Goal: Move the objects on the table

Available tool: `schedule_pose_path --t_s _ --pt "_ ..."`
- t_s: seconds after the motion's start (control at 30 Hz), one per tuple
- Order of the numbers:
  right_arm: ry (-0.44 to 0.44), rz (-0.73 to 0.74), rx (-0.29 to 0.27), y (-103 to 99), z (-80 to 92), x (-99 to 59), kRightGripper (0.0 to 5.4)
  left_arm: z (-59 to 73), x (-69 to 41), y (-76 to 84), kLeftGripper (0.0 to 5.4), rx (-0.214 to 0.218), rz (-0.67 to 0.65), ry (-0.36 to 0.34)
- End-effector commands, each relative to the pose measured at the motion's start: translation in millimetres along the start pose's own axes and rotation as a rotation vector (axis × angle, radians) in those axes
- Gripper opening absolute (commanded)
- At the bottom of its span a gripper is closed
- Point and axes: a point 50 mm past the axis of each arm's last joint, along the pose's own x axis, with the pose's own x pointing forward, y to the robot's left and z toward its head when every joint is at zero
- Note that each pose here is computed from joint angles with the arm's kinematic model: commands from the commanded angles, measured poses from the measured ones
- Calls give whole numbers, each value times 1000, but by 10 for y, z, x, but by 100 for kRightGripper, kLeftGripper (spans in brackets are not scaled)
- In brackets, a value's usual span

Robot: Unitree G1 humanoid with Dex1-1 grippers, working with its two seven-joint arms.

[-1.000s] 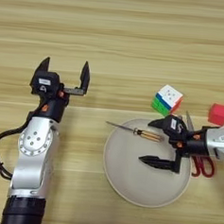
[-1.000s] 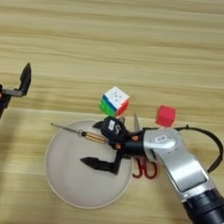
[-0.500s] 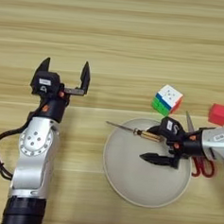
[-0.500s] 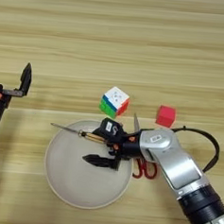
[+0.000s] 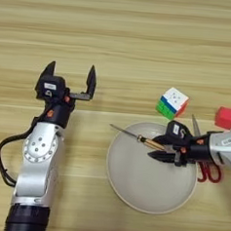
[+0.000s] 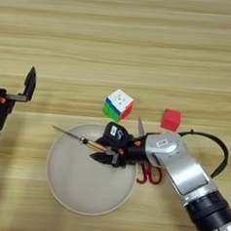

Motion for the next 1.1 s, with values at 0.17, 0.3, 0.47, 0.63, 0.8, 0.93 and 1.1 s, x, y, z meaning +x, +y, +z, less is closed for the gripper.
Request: schedule_pose_path --t_s 0.17,0.3,0.47,0.63,0.8,0.93,1.1 --pt "0 -11 -10 -31 39 -43 88 11 -15 -16 540 -4 -1 -4" --pt "-4 -10 -6 -27 39 -44 88 18 -15 -10 540 -4 1 -6" --pt "-18 -9 -1 -22 60 -55 88 23 -9 7 540 -4 4 -8" --pt "-42 -13 -8 -2 123 -152 88 2 -1 18 540 -3 6 2" --pt "-58 20 -14 113 136 -246 88 -17 7 16 540 2 3 9" --pt "-57 64 -16 217 108 -312 88 -28 20 25 540 2 6 13" --pt "-29 133 -11 347 15 -304 88 -38 31 25 540 1 4 13"
